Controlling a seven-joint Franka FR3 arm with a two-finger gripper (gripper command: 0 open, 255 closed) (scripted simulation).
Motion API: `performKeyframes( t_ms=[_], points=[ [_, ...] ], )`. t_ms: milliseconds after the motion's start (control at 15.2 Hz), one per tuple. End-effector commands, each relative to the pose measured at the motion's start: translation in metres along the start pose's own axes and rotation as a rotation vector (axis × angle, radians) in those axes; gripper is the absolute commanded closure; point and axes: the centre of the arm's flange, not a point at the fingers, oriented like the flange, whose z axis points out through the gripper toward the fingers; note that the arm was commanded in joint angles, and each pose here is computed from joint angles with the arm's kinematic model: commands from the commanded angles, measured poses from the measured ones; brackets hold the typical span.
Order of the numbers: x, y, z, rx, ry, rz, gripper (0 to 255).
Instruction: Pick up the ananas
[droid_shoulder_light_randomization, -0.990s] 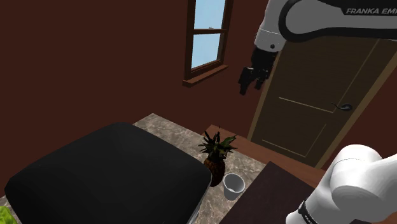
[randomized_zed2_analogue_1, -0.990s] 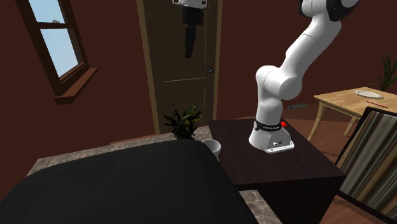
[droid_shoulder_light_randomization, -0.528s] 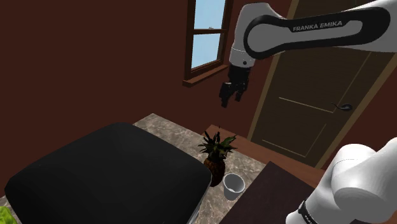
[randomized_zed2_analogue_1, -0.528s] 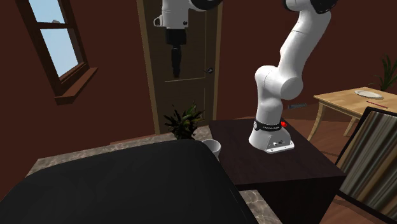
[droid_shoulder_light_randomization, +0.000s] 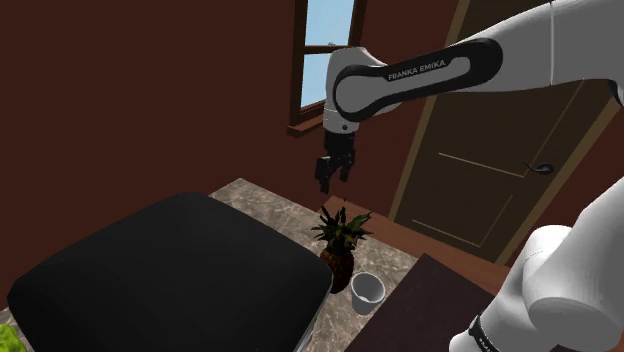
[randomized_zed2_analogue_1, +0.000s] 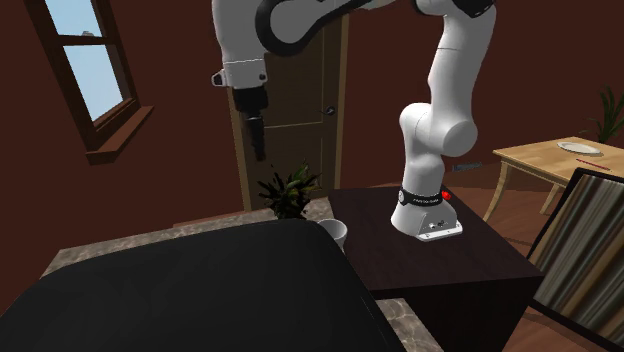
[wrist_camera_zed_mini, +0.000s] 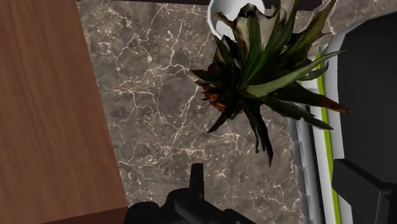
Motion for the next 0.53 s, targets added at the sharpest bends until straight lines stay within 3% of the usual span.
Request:
performKeyframes(
  t_ms=[0,132,462],
  points=[
    [0.015,-0.013,0.024,0.011,-0.029,-0.03,0],
    [0.026,-0.02,0.039,0.019,-0.051,-0.051,0],
    [0.028,-0.019,0.066,0.019,-0.051,-0.051,0]
  ],
)
